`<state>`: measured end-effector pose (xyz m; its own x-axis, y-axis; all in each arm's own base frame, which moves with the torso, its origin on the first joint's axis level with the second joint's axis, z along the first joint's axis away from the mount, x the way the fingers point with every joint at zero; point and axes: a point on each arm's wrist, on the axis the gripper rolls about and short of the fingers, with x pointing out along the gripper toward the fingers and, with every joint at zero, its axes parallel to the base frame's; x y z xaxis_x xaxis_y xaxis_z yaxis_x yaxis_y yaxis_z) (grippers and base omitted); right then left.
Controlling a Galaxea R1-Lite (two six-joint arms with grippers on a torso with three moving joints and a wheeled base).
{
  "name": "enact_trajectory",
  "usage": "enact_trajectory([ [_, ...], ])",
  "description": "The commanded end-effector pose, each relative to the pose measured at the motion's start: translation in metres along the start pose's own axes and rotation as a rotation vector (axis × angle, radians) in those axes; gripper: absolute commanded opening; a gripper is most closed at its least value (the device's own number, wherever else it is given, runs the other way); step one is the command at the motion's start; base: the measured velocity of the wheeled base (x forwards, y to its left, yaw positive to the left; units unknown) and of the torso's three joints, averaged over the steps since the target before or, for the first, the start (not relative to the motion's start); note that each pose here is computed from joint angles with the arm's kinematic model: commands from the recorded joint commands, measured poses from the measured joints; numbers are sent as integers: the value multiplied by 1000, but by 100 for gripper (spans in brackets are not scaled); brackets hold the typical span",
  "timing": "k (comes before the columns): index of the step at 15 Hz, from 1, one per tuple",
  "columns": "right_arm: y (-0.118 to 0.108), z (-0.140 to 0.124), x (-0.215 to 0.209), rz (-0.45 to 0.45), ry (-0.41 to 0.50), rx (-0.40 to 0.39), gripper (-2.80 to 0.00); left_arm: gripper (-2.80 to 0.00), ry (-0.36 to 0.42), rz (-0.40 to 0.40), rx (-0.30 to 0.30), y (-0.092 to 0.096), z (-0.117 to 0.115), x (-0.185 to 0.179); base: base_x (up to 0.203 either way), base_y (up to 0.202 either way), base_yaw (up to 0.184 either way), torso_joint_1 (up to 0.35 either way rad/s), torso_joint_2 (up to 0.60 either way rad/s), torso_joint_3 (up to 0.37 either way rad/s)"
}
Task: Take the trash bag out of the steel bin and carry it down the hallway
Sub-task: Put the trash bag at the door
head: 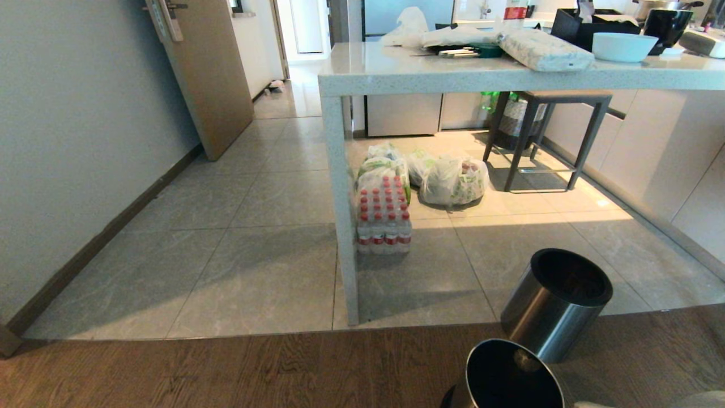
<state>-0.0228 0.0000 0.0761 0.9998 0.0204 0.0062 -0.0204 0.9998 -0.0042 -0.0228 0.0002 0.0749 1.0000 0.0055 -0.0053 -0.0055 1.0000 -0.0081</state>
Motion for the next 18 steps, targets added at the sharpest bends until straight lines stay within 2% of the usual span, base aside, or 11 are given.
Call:
enact_trajectory([
  [1, 0, 0, 0, 1, 3, 0, -280, -280, 2, 1, 2, 0, 0, 0, 0, 0, 0, 0, 0, 0],
  [9, 0, 0, 0, 1, 3, 0, -280, -280, -2, 2, 11, 0, 0, 0, 1, 20, -3, 1, 1, 1],
  [18, 0, 0, 0, 1, 3, 0, -280, -280, -2, 2, 8, 0, 0, 0, 0, 190, 0, 2, 0, 4],
])
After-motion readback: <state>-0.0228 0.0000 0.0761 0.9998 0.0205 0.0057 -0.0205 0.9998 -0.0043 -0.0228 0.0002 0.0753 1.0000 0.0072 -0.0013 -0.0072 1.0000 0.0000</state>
